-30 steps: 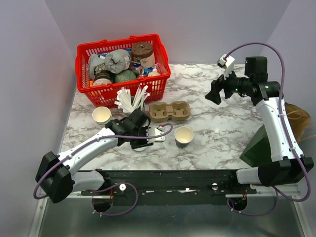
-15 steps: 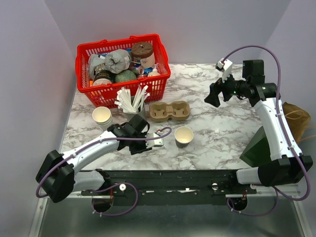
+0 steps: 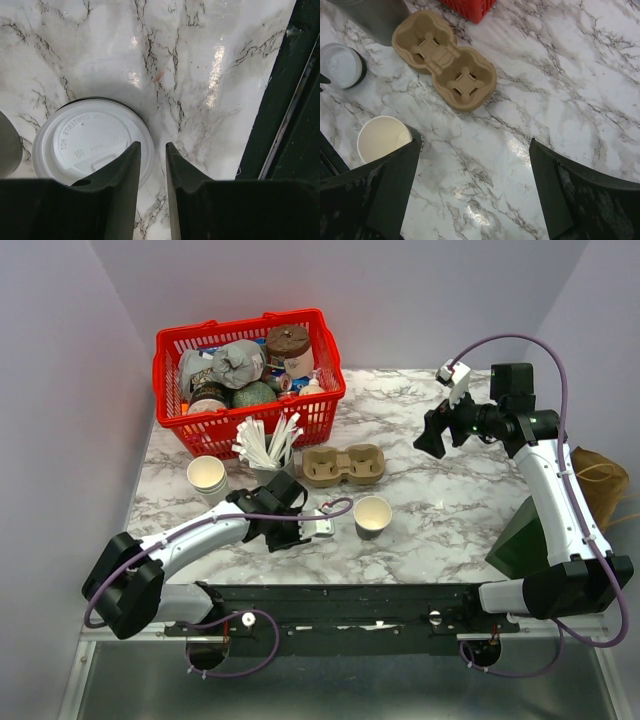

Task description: Pack the takeout coffee

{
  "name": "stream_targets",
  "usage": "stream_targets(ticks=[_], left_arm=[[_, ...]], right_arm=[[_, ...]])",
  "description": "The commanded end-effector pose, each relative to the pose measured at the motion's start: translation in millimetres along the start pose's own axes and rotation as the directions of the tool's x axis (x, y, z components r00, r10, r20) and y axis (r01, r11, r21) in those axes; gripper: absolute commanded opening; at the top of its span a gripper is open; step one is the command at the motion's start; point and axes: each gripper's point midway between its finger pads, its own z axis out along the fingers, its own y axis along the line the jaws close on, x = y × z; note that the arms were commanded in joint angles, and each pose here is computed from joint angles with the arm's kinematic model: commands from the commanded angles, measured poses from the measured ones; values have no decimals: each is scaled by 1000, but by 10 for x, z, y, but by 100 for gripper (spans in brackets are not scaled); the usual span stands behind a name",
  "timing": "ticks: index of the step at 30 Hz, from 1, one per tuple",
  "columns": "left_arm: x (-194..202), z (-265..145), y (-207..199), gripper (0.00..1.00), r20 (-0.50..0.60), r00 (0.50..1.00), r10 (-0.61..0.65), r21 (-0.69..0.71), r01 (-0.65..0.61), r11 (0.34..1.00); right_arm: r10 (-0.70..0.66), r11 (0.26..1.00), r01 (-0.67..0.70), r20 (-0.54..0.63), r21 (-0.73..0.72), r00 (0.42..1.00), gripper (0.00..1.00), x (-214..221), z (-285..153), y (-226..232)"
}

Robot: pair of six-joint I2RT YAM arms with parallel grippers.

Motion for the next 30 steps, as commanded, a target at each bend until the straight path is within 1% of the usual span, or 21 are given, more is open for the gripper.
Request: stream_targets(ticks=[1, 7, 16, 25, 30], left_arm=[[-77, 40, 21, 34, 28, 999, 24, 14, -25, 1000], [-78, 86, 36, 34, 25, 999, 24, 19, -25, 1000], [-79, 122, 52, 28, 20, 999, 25, 23, -26, 999], [-89, 138, 63, 18, 17, 1000, 25, 28, -26, 999], [-76, 115, 78, 8, 8, 1000, 23, 19, -24, 1000]], right_arm=[[-11, 1000, 11, 20, 9, 1000, 100, -47, -14, 11], [-11, 1000, 11, 23, 12, 1000, 100, -62, -14, -3], [-10, 1000, 10, 19, 13, 1000, 100, -59, 1, -21], [-7, 1000, 7, 15, 14, 1000, 100, -54, 28, -38], [-2, 1000, 2, 12, 13, 1000, 100, -45, 31, -43]])
